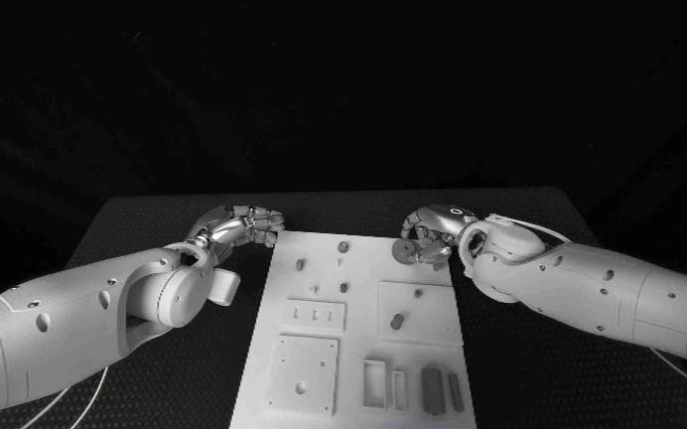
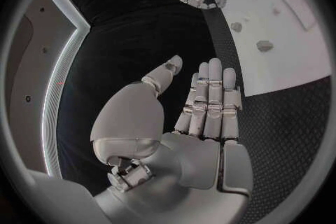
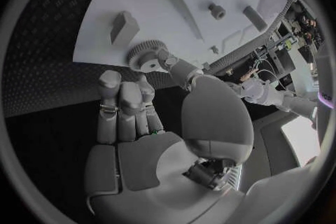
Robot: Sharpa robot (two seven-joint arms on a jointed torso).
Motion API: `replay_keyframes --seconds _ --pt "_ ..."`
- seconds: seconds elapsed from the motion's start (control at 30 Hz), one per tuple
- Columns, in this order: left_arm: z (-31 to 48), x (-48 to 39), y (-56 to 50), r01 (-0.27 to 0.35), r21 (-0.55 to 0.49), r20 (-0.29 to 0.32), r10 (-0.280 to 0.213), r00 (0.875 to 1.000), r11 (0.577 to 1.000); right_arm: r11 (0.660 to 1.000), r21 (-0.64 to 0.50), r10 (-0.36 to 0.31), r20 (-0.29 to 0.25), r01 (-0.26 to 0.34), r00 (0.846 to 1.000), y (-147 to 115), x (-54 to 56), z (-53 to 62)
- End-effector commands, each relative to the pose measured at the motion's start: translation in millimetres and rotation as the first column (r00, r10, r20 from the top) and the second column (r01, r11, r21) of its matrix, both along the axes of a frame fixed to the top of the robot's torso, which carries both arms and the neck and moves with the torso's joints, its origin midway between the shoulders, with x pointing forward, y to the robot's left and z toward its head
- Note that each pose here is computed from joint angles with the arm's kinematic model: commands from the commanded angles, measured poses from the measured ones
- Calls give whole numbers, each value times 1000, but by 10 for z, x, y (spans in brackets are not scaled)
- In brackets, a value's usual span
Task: Assemble the parts on the task board
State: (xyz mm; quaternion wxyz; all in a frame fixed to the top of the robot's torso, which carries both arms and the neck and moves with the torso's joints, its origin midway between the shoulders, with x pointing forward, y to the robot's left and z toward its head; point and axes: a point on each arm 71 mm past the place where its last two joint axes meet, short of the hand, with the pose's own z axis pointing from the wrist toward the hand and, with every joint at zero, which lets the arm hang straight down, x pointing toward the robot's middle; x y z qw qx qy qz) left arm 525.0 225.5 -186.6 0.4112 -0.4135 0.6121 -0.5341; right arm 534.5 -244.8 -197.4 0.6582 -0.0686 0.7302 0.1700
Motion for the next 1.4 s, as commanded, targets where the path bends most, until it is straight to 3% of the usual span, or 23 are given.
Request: replay_keyframes --seconds 0.03,0.63,1.07,1.4 --pt "12 0 -22 17 -10 5 -17 1000 1000 999 -33 39 -13 -40 999 43 -16 -35" --pt "10 3 -21 18 -10 4 -18 1000 1000 997 -59 45 -47 -48 998 34 0 -107" --pt "10 1 -20 18 -10 3 -18 1000 1000 990 -129 48 -40 -53 998 70 0 -172" --pt "10 -4 -25 20 -10 1 -20 1000 1000 981 -182 48 -111 -68 993 72 -18 -286"
